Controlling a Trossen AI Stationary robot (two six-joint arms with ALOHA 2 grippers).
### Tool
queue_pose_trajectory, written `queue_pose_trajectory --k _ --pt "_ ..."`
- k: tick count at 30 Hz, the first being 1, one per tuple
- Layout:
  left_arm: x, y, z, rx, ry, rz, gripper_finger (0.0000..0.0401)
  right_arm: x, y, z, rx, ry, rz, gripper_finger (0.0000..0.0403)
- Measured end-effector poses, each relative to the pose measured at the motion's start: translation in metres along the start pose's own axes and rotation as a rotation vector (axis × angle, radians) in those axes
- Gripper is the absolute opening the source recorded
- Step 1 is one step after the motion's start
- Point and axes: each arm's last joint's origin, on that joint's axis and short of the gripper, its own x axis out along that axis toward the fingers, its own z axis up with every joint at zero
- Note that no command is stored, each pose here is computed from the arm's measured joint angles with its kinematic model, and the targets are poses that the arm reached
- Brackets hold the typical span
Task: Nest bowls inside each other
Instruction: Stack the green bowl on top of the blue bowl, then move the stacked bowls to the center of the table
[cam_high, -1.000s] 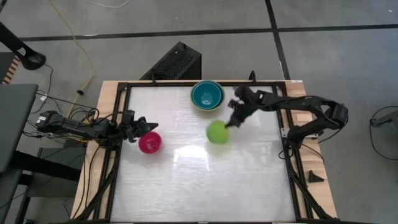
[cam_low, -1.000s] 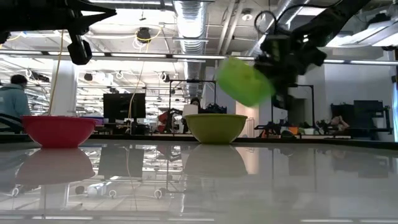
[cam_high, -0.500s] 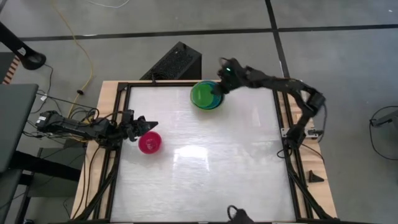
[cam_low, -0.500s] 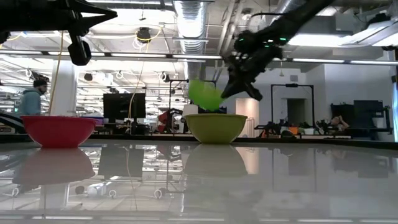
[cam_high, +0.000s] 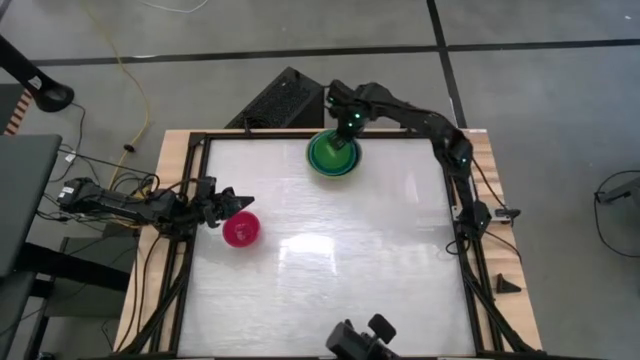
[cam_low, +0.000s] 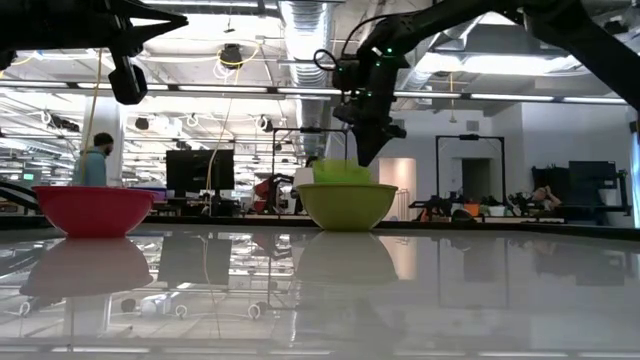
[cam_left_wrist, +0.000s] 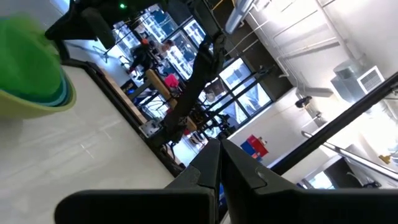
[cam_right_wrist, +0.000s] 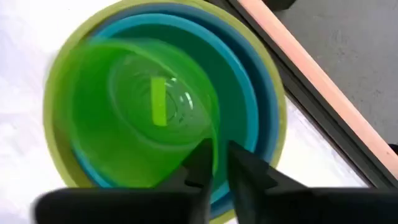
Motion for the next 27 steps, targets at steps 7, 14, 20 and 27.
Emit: queue_pose_trajectory --k 7,14,20,27 --pt "0.000 0.000 0.000 0.005 0.004 -0.003 0.0000 -0.002 0.013 0.000 -0.039 -0.010 0.016 0.0156" --pt "0.000 0.000 0.000 0.005 0.015 -0.014 0.0000 0.009 0.040 0.001 -0.100 -0.021 0.126 0.0142" --pt "0.000 -0.001 -0.001 0.005 0.023 -0.020 0.0000 0.056 0.055 -0.002 -0.120 0.081 0.138 0.0033" --pt "0.000 -0.001 -0.002 -0.011 0.058 -0.053 0.0000 0.090 0.069 -0.012 -0.110 0.187 0.129 0.0038"
